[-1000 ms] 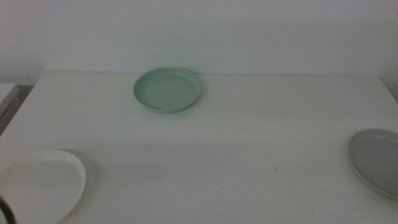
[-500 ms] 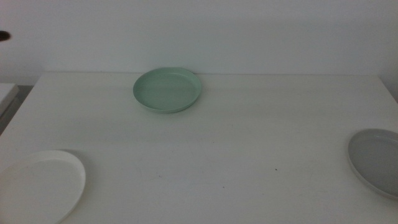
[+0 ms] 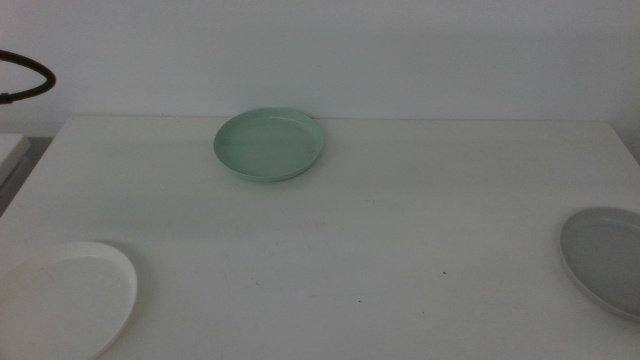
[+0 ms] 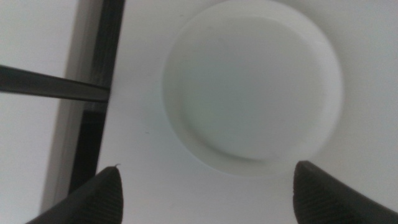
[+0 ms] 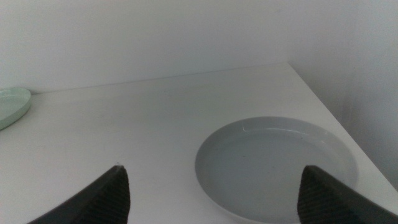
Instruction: Stack the three bowls on top of each other.
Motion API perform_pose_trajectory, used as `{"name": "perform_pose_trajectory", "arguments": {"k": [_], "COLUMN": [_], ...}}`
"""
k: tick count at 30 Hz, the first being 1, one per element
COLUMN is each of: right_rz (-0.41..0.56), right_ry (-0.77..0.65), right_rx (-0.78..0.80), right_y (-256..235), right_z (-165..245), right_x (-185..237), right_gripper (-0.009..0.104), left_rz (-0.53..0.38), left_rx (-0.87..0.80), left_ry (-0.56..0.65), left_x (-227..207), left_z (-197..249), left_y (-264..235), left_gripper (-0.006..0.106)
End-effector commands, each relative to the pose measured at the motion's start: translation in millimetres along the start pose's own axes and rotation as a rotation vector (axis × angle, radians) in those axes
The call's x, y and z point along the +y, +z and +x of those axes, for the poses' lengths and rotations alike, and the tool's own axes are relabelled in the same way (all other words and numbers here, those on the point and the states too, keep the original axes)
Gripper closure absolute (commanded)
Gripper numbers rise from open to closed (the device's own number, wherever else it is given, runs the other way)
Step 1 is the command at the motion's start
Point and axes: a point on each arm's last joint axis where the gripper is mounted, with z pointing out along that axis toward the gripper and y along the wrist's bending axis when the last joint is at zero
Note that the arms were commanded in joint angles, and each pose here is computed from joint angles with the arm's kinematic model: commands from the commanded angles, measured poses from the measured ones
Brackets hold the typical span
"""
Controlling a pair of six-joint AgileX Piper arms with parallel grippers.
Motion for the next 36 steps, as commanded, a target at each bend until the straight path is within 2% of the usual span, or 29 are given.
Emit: {"name": "perform_pose_trajectory", "arguments": {"k": [1,5,11,19,23,28,36], "right_rz": [-0.002,-0.002,-0.002,-0.002,-0.002,-0.002,-0.002], "right_ry": [-0.009,-0.009,-0.009,-0.009,-0.009,-0.009,-0.009], "right_rx": [-0.009,-0.009,-0.009,-0.009,-0.009,-0.009,-0.009], "right_y": [0,0,0,0,0,0,0], "right_z": [0,0,0,0,0,0,0], "right_x": [0,0,0,0,0,0,0], "right_gripper": [0.002,0.002,0.002,0.002,0.002,0.002,0.002], "left_rz": [-0.016,-0.001,0.051,0.078,0.123,0.142,0.149], "left_rx": [-0.007,0.002,0.019,0.088,0.184,0.243,0.302], "left_ry": [-0.004,0.016,-0.029,-0.030,-0.056,-0.018,-0.016], "left_x": [8,18,36,44,43,44,44], "left_z": [-9,-22,-36,-51,-50,-48,-42], "left_y": [9,30,64,122,158,192,216], "left_gripper": [0.007,0.007,0.007,0.007,0.007,0.007,0.010]}}
